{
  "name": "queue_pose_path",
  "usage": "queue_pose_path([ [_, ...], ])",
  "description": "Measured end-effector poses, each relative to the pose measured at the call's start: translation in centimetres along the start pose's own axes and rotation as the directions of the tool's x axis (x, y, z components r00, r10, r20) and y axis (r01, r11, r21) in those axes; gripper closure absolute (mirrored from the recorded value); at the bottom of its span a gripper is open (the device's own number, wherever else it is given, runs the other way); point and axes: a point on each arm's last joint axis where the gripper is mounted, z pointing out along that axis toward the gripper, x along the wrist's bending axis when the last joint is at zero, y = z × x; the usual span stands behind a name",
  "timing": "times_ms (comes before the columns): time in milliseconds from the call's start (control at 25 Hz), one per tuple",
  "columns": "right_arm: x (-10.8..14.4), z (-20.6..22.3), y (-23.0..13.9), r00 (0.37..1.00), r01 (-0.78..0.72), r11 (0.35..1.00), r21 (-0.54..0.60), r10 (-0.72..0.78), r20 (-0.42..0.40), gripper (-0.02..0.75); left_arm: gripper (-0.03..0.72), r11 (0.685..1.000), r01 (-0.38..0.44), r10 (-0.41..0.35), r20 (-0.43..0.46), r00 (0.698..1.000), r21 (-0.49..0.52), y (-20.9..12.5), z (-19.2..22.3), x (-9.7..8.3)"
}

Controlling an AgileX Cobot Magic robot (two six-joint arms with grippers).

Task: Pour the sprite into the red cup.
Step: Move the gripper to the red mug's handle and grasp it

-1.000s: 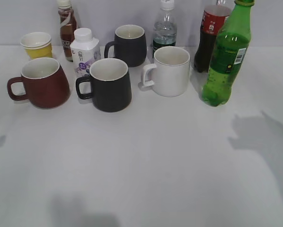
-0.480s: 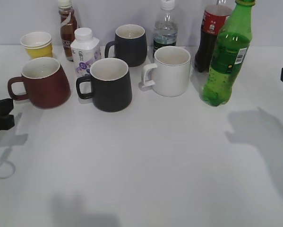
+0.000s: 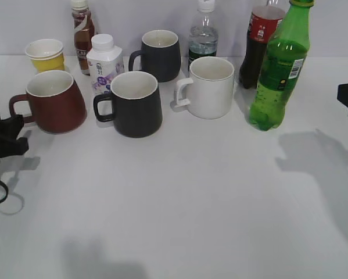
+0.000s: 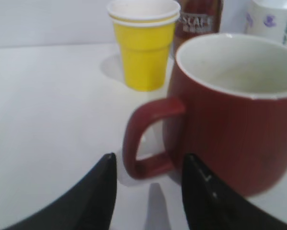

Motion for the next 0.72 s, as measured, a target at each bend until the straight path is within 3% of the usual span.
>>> queue_pose_path([
  [560,0.0,1.1,-0.7,1.0,0.002,0.999,0.036,-0.002,0.002,0.237,0.337,1.0,0.026,-0.026,-0.07,0.997,0.009,-0.6,4.3,1.5],
  [720,0.0,1.1,-0.7,1.0,0.002,0.999,0.033,-0.002,0.003,0.237,0.337,1.0,0.003,-0.003,-0.043,0.999,0.004,-0.3,5.1,1.8],
])
